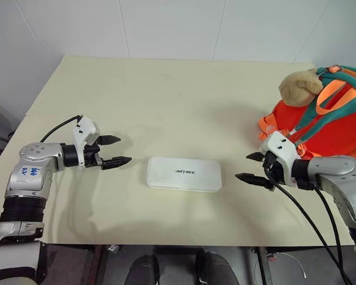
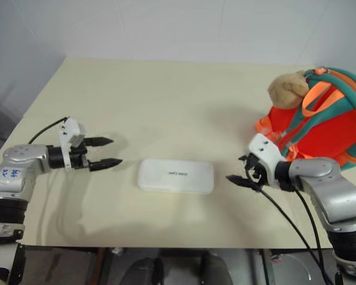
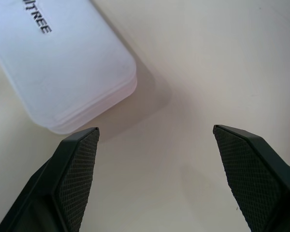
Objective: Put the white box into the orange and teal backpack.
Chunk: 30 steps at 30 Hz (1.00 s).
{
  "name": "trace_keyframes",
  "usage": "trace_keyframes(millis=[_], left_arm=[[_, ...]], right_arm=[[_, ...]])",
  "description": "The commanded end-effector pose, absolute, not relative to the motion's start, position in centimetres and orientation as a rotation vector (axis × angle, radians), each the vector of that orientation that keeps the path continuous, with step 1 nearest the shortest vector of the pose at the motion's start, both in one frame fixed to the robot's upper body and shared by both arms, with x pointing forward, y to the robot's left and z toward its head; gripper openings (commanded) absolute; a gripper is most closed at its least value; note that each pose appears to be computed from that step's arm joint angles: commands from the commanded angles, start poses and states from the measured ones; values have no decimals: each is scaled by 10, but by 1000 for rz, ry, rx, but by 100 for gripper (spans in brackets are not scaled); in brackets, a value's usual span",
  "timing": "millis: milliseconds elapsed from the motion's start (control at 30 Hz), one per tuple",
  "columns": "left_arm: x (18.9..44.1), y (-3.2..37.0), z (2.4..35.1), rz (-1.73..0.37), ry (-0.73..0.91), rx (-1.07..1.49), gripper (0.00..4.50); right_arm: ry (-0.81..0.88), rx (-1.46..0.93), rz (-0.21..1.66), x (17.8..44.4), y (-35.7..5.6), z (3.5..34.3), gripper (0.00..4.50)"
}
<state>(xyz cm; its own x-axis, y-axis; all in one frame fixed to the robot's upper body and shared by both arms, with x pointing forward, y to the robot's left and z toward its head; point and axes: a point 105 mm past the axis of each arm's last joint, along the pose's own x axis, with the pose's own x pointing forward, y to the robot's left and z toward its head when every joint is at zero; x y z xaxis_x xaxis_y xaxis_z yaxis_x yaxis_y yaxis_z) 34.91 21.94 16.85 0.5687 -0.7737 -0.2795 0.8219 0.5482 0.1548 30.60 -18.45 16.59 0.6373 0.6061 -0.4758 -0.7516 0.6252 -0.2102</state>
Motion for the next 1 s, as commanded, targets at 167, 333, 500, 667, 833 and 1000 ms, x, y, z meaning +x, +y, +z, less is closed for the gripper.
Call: trace_keyframes(millis=[167, 333, 500, 667, 833, 1000], left_arm=[[355, 220, 190, -929, 59, 121, 449], [350, 211, 179, -957, 195, -144, 449], [346, 205, 166, -969, 380, -382, 449], [338, 205, 172, -987, 396, -421, 449], [332, 208, 172, -994, 409, -433, 449], [329, 209, 171, -997, 407, -436, 449]], right_arm=[[340, -200, 677, 313, -183, 167, 450], [381, -48, 659, 310, -178, 160, 450], [427, 62, 632, 309, -179, 152, 450], [438, 134, 660, 305, -172, 152, 450], [448, 188, 731, 297, -155, 152, 450], [477, 209, 768, 295, -142, 145, 450]])
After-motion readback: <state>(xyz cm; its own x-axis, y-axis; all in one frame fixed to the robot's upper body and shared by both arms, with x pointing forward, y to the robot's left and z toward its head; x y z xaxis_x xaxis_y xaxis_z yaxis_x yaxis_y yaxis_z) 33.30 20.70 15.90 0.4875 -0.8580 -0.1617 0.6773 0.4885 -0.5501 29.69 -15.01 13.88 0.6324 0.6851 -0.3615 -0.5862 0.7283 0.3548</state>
